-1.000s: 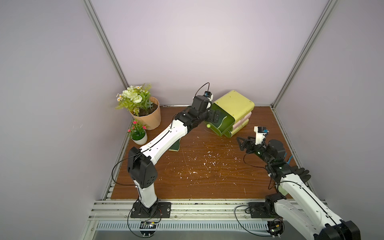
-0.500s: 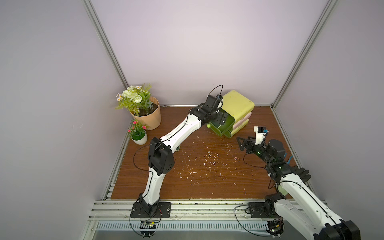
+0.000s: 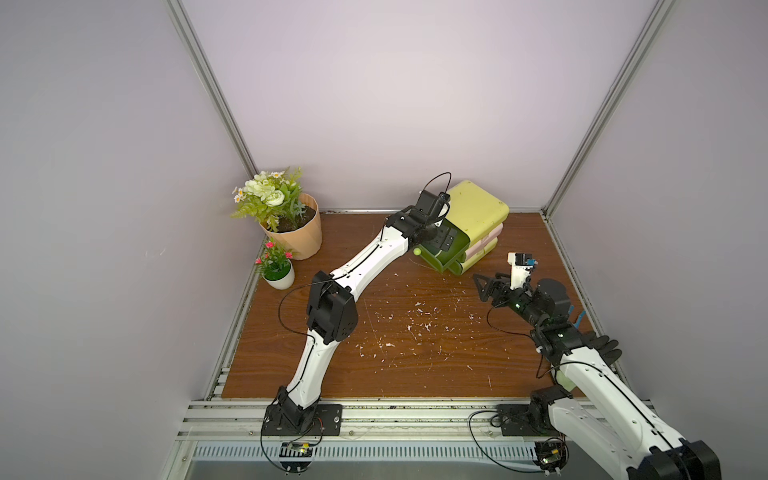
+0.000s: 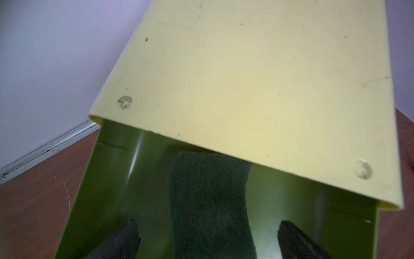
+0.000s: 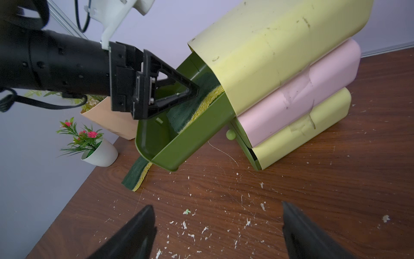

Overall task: Take the sponge out of the drawer
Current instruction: Pick up the sponge from the drawer.

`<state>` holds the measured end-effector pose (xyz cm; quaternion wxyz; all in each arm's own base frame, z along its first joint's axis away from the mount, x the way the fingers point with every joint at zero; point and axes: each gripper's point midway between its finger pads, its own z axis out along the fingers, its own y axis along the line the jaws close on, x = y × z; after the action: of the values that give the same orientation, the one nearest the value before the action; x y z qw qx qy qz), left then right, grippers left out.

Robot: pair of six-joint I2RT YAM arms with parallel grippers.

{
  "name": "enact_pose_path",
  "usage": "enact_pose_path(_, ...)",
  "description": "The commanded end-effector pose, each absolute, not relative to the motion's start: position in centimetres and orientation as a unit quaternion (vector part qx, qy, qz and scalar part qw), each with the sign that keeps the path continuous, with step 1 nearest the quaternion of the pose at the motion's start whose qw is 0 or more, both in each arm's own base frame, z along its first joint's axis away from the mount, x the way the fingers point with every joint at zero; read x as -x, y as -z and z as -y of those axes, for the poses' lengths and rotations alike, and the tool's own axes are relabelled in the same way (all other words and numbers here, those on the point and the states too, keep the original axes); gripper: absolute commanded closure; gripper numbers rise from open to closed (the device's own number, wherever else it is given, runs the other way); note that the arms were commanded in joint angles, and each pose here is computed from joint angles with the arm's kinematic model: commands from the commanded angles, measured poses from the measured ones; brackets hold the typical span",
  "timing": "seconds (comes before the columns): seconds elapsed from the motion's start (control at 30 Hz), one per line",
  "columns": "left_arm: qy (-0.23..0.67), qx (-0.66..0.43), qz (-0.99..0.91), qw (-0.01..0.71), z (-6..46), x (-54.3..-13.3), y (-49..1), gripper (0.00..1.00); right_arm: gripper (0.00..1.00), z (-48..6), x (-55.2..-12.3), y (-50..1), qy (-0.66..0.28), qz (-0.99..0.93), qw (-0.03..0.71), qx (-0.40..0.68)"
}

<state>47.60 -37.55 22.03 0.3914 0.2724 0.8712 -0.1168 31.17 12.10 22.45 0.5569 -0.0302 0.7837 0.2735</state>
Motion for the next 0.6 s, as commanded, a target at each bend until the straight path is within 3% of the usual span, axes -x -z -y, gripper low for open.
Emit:
enact_pose_path(0.0,0.097,-0.286,-0.871,0.388,37.8,-47.8,-21.2,0.00,0.08,-12.5,-31.2,-23.6,-0.280,-0.770,0.572,0.041)
enact_pose_path(0.57,0.075,-0.310,-0.862,0.394,38.3,-49.0,-20.1,0.07,0.08,-12.5,-31.2,-23.5,-0.281,-0.770,0.572,0.042)
